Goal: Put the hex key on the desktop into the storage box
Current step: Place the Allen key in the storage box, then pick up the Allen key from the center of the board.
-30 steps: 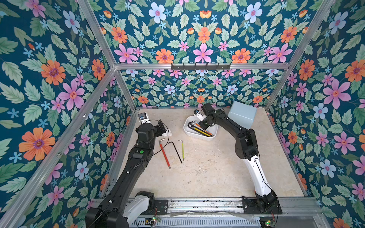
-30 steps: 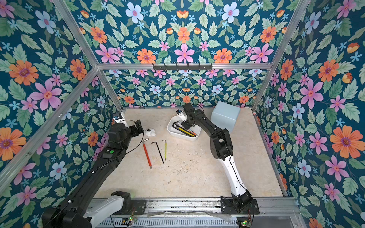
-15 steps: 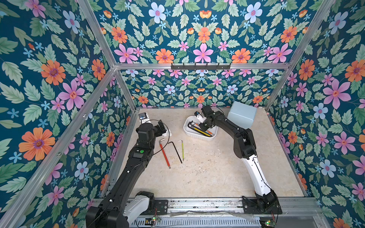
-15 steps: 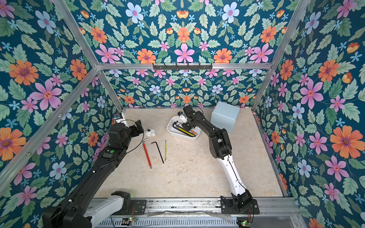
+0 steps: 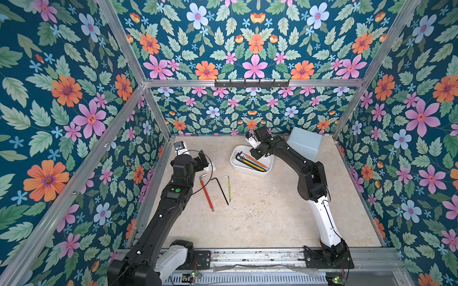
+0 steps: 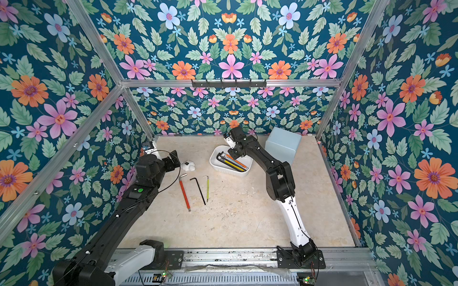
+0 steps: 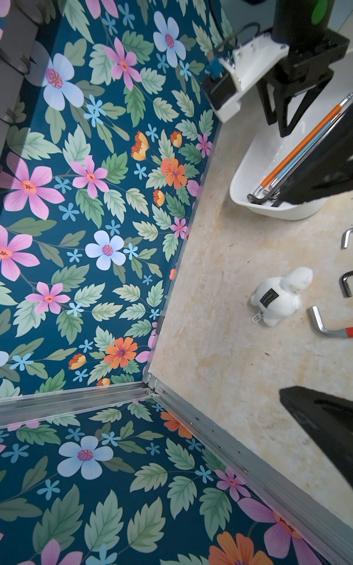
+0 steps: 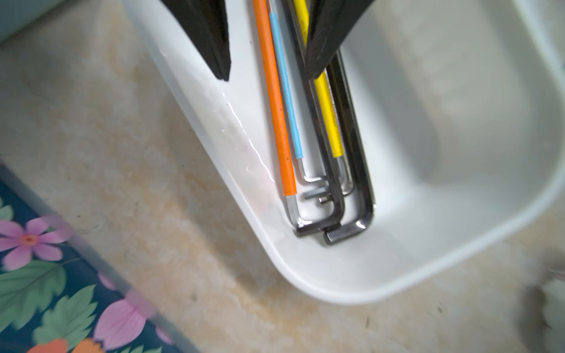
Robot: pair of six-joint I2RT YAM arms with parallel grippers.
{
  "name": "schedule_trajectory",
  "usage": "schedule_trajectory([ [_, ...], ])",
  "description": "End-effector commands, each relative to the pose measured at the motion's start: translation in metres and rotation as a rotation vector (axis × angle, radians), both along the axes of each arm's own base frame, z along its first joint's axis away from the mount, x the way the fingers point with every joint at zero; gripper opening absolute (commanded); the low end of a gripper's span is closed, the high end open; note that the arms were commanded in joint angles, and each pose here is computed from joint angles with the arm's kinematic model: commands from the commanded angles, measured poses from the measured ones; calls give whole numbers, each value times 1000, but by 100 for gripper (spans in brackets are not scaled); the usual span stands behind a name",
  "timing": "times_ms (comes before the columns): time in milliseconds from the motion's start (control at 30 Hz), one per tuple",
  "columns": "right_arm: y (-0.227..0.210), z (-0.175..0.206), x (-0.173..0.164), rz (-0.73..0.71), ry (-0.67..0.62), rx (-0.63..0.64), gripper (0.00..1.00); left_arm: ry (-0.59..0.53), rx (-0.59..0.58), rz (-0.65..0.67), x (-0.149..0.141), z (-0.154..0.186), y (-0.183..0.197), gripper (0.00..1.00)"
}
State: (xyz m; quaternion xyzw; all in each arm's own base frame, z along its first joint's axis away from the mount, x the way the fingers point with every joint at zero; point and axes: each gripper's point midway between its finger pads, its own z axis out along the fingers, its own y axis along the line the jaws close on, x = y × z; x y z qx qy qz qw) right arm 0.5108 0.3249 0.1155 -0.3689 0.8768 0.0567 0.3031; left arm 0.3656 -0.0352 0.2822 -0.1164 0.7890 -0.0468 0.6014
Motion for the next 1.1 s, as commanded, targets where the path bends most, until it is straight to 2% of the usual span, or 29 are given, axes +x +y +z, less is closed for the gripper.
schedule_trajectory([
  [0, 13, 28, -12, -13, -42, 52, 47, -21, -4, 1, 1, 7, 1, 100],
  [100, 30, 39, -35, -24, -39, 89, 49, -23, -8, 0, 1, 7, 0, 99],
  [400, 64, 28, -105, -160, 62, 144, 51, -25, 2, 8, 1, 10, 2, 100],
  [633, 82, -20, -146, -307, 235, 135, 52, -25, -20, -13, 5, 10, -4, 99],
  [800, 97, -46, -166, -343, 291, 88, 52, -29, -20, -14, 5, 12, -4, 100],
  [1067, 115, -65, -178, -356, 325, 52, 52, -27, -20, -16, 5, 12, -4, 99],
])
